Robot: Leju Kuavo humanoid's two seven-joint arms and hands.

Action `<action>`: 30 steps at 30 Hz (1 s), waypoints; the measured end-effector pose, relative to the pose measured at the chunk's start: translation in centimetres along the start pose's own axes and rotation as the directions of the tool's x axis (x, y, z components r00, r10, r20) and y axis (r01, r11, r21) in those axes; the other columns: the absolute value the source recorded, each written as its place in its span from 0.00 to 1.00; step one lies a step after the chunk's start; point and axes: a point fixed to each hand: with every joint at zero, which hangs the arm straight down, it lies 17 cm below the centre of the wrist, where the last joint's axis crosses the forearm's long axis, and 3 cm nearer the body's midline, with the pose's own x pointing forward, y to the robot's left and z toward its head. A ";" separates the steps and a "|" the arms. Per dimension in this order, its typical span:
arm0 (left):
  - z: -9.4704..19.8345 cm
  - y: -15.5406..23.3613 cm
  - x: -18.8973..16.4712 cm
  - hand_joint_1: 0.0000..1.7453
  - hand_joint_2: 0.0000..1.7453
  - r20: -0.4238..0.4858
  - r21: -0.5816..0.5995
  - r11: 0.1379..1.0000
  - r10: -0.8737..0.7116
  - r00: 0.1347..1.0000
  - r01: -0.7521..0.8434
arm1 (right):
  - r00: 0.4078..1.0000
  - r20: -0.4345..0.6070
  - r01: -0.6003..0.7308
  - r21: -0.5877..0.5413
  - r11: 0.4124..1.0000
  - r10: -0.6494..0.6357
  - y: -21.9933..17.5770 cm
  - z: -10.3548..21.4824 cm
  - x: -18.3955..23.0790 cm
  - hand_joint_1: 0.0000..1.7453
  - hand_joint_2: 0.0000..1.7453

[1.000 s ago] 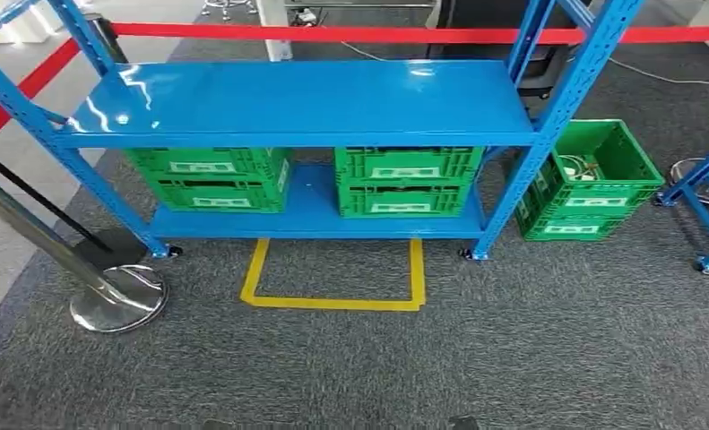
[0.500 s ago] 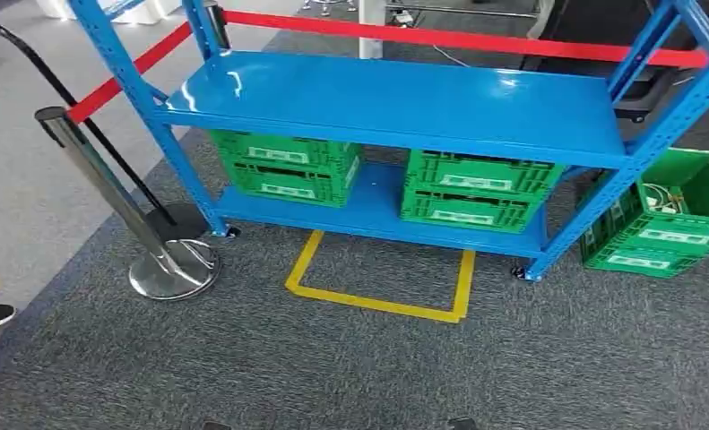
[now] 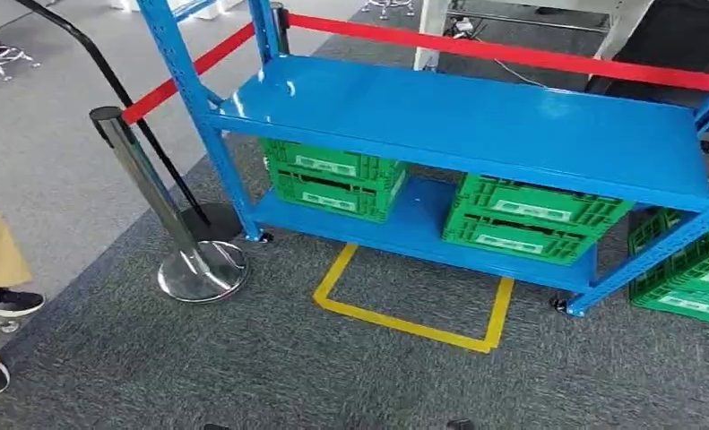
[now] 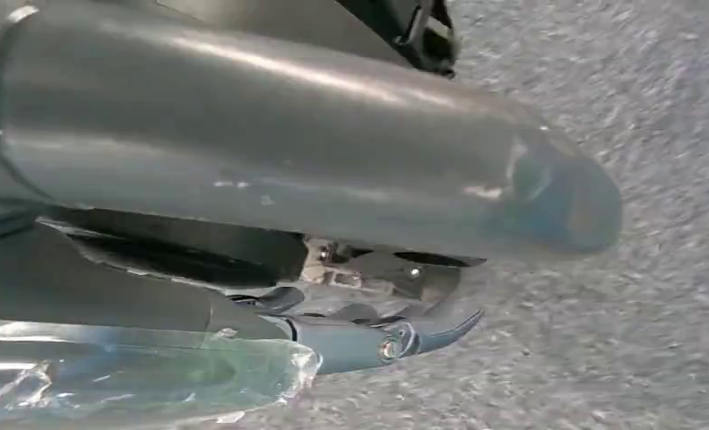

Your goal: Take the parts from the cabinet and place them on the table.

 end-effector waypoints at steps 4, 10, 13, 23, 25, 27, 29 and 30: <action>-0.3 0.1 0.6 0.00 0.00 0.013 0.003 1.000 -0.002 1.000 0.002 | 1.000 0.011 0.000 -0.003 1.000 0.000 -0.1 -0.2 0.5 0.00 0.00; -0.2 0.4 0.3 0.00 0.00 0.008 0.007 1.000 -0.002 1.000 0.002 | 1.000 0.008 0.002 -0.002 1.000 -0.002 -0.1 -0.1 0.3 0.00 0.00; 0.0 0.5 -0.3 0.00 0.00 -0.003 0.010 1.000 0.000 1.000 0.000 | 1.000 0.005 0.005 -0.004 1.000 -0.005 -0.1 -0.1 0.2 0.00 0.00; -0.1 0.5 -0.1 0.00 0.00 -0.007 0.016 1.000 0.015 1.000 -0.015 | 0.999 0.012 0.035 -0.025 0.999 -0.035 -0.6 -0.5 0.9 0.00 0.00; -0.1 0.4 -0.1 0.00 0.00 -0.008 0.015 1.000 0.016 1.000 -0.016 | 0.999 0.006 0.048 -0.033 0.998 -0.047 -0.8 -0.4 0.6 0.00 0.00; 0.0 0.4 -0.1 0.00 0.00 -0.009 0.014 1.000 0.018 1.000 -0.018 | 0.998 0.004 0.061 -0.042 0.997 -0.061 -1.0 -0.4 0.6 0.00 0.00; 0.0 0.3 -0.1 0.00 0.00 -0.010 0.011 1.000 0.020 1.000 -0.020 | 0.998 0.008 0.070 -0.048 0.996 -0.070 -1.1 -0.5 0.9 0.00 0.00; 0.0 0.4 -0.2 0.00 0.00 -0.010 0.013 1.000 0.020 1.000 -0.020 | 0.997 0.013 0.074 -0.050 0.996 -0.074 -1.1 -0.7 1.2 0.00 0.00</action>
